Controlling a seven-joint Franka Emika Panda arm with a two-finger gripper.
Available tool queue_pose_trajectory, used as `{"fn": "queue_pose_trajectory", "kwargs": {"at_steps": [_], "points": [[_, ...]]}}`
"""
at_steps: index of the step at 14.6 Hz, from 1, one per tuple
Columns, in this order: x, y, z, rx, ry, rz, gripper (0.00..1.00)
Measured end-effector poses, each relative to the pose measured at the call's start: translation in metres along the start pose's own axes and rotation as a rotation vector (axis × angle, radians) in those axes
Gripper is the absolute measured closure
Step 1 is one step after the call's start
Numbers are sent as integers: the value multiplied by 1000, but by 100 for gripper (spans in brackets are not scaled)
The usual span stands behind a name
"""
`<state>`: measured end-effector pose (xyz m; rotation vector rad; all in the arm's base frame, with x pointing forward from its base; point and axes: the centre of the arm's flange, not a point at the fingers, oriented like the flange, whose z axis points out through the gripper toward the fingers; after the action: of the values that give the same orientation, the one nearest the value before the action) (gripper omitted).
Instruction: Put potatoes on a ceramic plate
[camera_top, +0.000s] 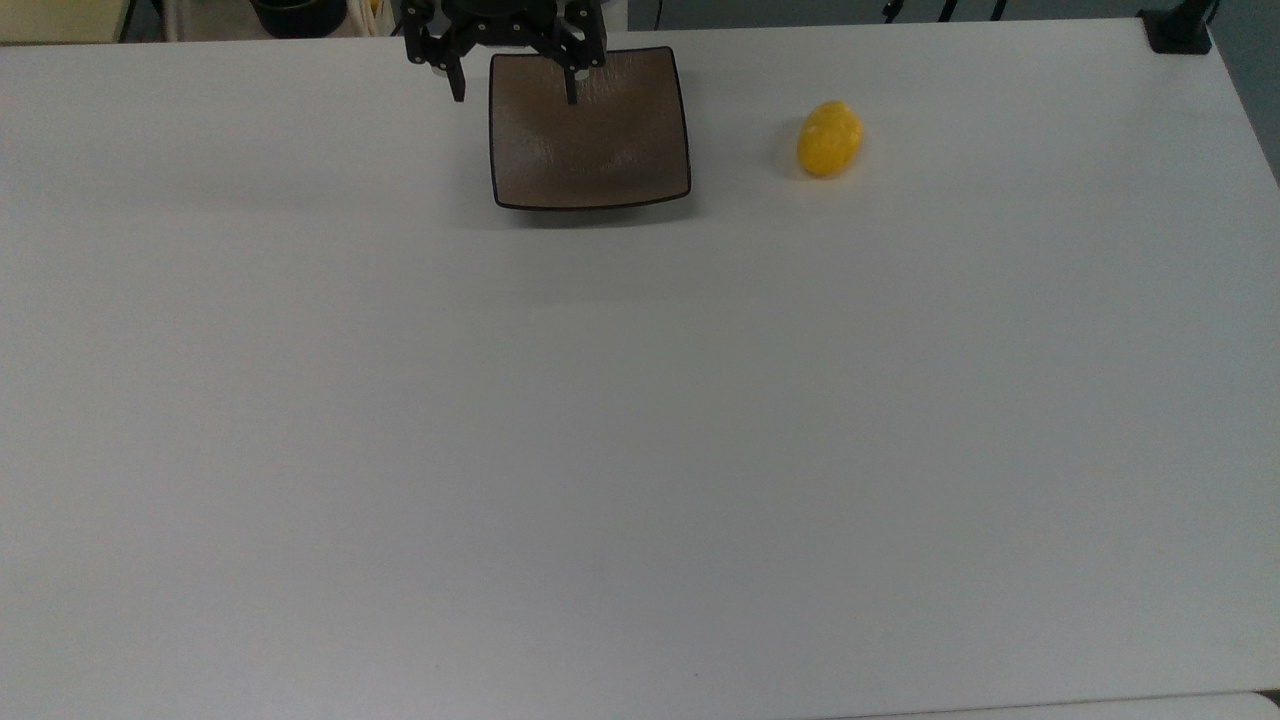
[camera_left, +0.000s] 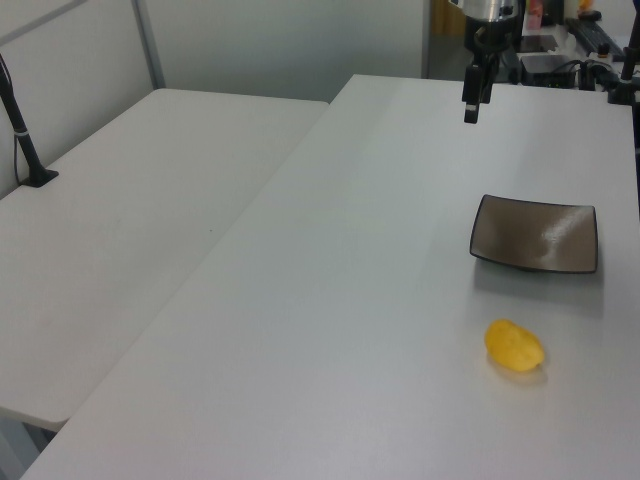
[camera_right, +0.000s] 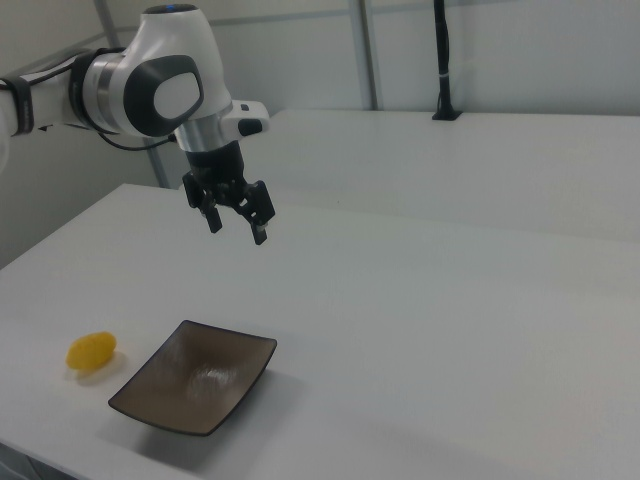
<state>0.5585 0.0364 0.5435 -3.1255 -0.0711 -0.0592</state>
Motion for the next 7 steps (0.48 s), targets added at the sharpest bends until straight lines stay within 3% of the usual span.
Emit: {"fn": "queue_pose_trajectory", "kwargs": {"at_steps": [3, 7], "points": [[-5, -1, 9, -3, -59, -63, 0], [-5, -3, 13, -3, -70, -74, 0]]}}
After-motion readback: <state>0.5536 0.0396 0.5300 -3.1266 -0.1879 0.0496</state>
